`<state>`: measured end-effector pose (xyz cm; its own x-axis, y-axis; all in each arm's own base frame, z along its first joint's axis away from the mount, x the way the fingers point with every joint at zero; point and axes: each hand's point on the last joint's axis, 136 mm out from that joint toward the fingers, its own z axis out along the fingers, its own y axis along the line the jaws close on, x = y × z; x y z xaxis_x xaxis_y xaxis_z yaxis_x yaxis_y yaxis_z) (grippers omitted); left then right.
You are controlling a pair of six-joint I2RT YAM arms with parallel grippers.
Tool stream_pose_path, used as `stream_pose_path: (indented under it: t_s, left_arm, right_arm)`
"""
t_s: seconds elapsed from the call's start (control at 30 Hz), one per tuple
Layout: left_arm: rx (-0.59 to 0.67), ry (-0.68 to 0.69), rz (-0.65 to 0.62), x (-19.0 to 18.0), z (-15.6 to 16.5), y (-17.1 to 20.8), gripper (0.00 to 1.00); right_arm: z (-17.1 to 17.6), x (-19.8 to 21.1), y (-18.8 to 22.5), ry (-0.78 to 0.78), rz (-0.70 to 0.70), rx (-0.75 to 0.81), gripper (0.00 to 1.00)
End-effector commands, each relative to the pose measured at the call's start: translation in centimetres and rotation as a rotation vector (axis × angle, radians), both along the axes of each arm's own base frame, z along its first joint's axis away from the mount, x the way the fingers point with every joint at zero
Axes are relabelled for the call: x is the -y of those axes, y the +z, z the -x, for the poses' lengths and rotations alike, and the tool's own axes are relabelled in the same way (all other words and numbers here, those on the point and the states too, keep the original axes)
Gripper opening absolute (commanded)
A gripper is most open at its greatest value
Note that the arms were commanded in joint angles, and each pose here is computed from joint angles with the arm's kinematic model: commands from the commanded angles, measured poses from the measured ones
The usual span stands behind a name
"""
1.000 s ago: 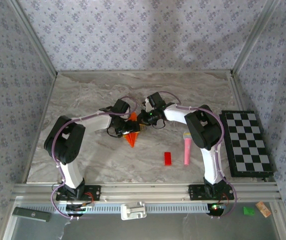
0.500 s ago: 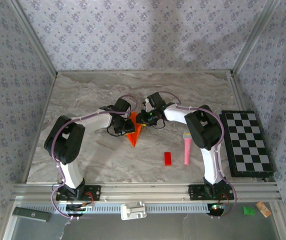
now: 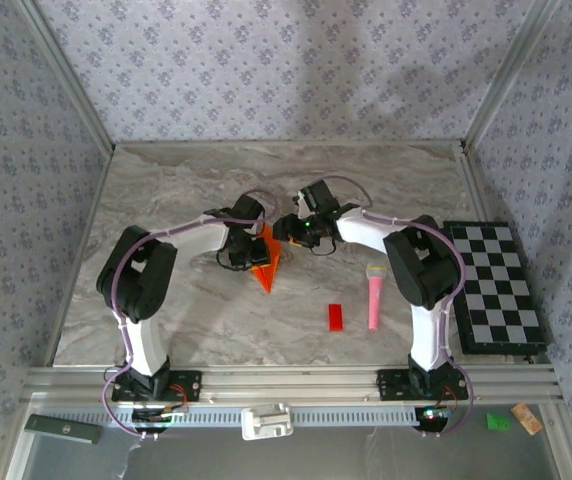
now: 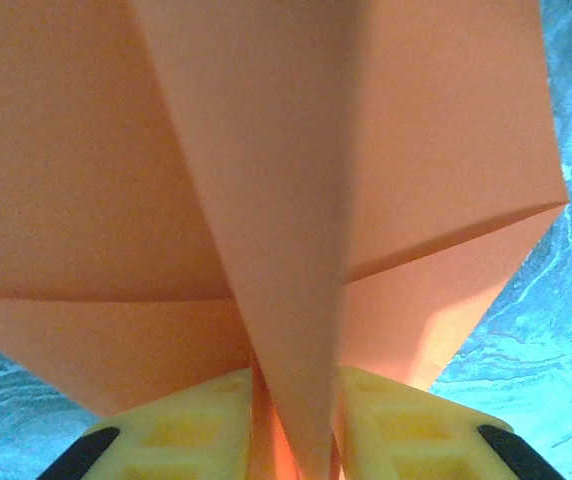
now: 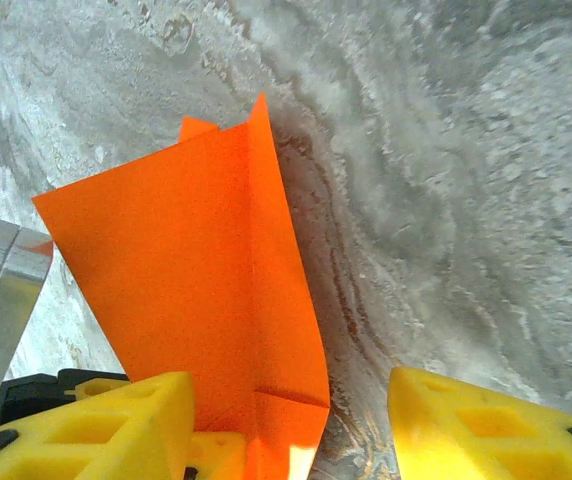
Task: Fold a paper plane with a square sheet of paper (pick it up from the middle)
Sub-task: Move the paper plane to the top-center of the table.
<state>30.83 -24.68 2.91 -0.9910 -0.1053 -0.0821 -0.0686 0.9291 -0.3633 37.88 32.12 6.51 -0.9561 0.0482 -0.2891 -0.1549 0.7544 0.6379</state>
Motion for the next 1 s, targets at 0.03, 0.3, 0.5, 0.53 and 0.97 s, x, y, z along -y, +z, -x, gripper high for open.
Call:
stream_pose_path:
  t_s: [0.03, 0.3, 0.5, 0.53, 0.97]
  left_arm:
    - [-0.016, -0.025, -0.021, 0.2, 0.2, 0.1, 0.22]
    - [0.031, -0.052, -0.062, -0.2, -0.9, 1.4, 0.08]
    - [0.147, -0.124, -0.126, -0.8, -4.0, 3.8, 0.07]
    - [0.158, -0.133, -0.127, -0.8, -4.6, 3.9, 0.07]
    - [0.161, -0.139, -0.219, -0.6, -12.4, 1.9, 0.06]
  right_arm:
    - [-0.3, 1.4, 0.5, -0.041, 0.031, 0.014, 0.56]
    - [-0.8, 3.9, 1.7, -0.120, 0.111, 0.088, 0.64]
    - [-0.9, 8.9, 3.4, -0.215, 0.282, 0.230, 0.69]
    - [-1.0, 9.6, 3.8, -0.232, 0.297, 0.247, 0.70]
    - [-0.4, 12.9, 3.3, -0.298, 0.341, 0.252, 0.71]
